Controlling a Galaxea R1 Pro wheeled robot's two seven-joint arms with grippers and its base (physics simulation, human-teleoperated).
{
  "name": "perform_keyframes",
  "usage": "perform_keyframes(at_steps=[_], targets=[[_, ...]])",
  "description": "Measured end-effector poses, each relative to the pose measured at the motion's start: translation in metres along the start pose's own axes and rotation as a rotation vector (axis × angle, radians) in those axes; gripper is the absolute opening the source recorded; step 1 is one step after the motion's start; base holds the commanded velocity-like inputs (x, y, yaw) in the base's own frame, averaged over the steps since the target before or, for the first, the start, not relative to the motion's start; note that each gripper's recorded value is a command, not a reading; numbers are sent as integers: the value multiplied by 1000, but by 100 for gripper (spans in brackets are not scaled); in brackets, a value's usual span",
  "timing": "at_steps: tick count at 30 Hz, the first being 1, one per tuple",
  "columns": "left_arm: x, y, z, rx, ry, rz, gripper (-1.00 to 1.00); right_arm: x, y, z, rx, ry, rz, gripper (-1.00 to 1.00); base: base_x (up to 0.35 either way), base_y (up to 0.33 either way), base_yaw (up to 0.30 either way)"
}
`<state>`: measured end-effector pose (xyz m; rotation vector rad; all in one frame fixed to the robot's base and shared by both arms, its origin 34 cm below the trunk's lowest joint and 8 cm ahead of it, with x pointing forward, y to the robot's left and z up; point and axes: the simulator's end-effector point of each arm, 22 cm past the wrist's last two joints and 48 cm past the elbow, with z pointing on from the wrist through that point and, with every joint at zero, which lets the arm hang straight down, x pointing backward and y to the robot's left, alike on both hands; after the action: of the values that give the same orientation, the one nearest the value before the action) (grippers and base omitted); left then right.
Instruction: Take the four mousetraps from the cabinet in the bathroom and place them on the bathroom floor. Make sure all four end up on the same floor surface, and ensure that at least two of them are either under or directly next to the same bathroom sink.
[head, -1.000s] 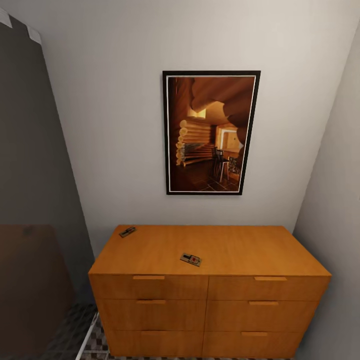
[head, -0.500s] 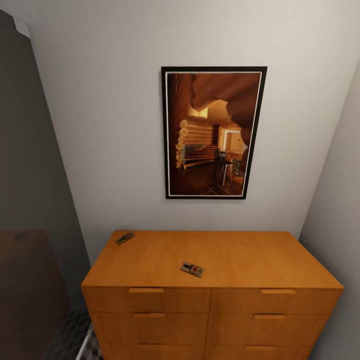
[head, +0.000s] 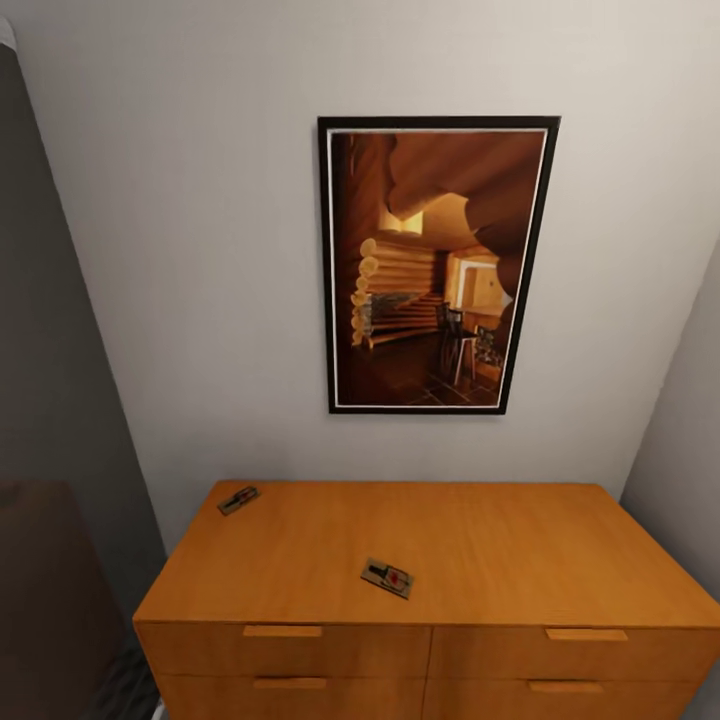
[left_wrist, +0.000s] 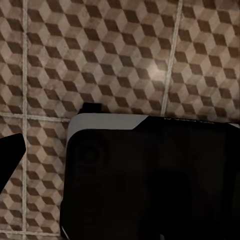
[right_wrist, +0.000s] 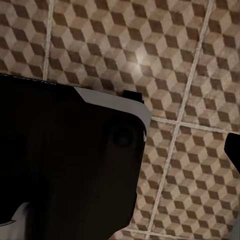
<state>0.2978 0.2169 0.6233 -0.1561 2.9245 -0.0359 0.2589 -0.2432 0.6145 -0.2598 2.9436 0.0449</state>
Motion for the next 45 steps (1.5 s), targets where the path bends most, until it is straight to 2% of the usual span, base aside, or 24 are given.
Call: perform_keyframes(at_steps=[7, 11, 15, 16, 17, 20, 28, 45], targets=[[8, 0, 0, 0, 27, 1, 100, 0, 0, 0, -1, 0, 0, 100, 34, 0, 0], [16, -1, 0, 4, 62, 3, 100, 0, 0, 0, 1, 0, -1, 100, 9, 0, 0], [30, -1, -2, 6, 126, 7, 100, 0, -1, 0, 1, 0, 0, 100, 3, 0, 0], [43, 0, -4, 6, 185, 9, 100, 0, 0, 0, 0, -1, -1, 100, 0, 0, 0], [48, 1, -4, 5, 204, 9, 100, 0, 0, 0, 0, -1, -1, 100, 0, 0, 0], [52, 1, -5, 5, 225, 10, 100, 0, 0, 0, 0, 0, -1, 100, 0, 0, 0], [58, 0, -7, 7, 248, 13, 100, 1, 0, 0, 2, 2, 2, 100, 0, 0, 0], [57, 1, -6, 6, 247, 12, 100, 1, 0, 0, 1, 4, 6, 100, 0, 0, 0]])
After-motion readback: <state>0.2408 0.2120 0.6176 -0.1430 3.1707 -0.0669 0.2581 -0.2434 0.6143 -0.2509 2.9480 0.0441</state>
